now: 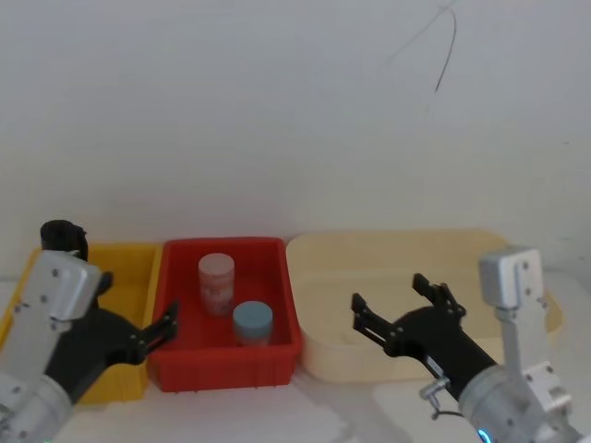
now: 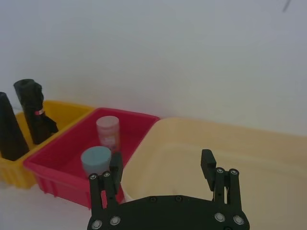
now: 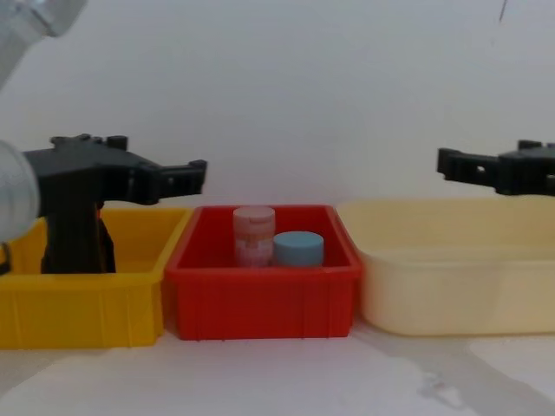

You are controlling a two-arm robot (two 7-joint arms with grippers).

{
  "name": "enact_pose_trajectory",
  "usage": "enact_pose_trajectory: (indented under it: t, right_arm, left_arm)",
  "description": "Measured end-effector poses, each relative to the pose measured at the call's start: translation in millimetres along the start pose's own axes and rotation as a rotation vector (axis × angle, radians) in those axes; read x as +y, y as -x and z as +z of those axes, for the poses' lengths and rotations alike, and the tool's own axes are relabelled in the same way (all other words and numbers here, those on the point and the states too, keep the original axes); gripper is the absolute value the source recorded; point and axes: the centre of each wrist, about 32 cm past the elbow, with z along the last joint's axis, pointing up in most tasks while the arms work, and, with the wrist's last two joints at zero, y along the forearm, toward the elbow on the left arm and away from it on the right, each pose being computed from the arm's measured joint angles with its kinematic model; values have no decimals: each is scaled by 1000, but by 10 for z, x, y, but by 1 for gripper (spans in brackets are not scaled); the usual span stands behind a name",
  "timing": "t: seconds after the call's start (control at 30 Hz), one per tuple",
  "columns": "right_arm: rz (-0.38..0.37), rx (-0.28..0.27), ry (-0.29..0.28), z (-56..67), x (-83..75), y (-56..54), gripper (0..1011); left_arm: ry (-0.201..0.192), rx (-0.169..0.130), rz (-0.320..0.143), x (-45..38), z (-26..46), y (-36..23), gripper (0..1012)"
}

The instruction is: Pick up the garbage bag with the one hand and transfer it to the other hand.

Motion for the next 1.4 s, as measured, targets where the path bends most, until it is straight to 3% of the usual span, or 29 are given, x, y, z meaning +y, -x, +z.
enact_pose_trajectory:
  t: [0.07,0.23,0.43,0.5,0.57,0.77,1.07,1.4]
  right_arm:
    - [15,-3,10,87,72,46,1000]
    - [29,-7,23,176,159,100,1000]
    - [42,-12,55,285,318,177,1000]
    - [47,-17,70,308,376,206,1000]
    - [50,-20,77,328,411,220,1000]
    - [71,-40,113,382,567,266,1000]
    - [105,-72,143,413,753,310,1000]
    - [128,-96,145,426,869,367,1000]
  left_arm:
    - [-18,5,6,76,36,-47,1001]
    - [-61,17,28,275,91,-144,1001]
    - [-109,24,56,479,116,-235,1001]
    - [-137,27,67,586,123,-274,1001]
    - [-142,27,69,611,125,-283,1001]
    - [-189,32,84,787,129,-343,1001]
    - [-208,35,86,872,127,-405,1001]
    - [-191,31,75,762,83,-494,1001]
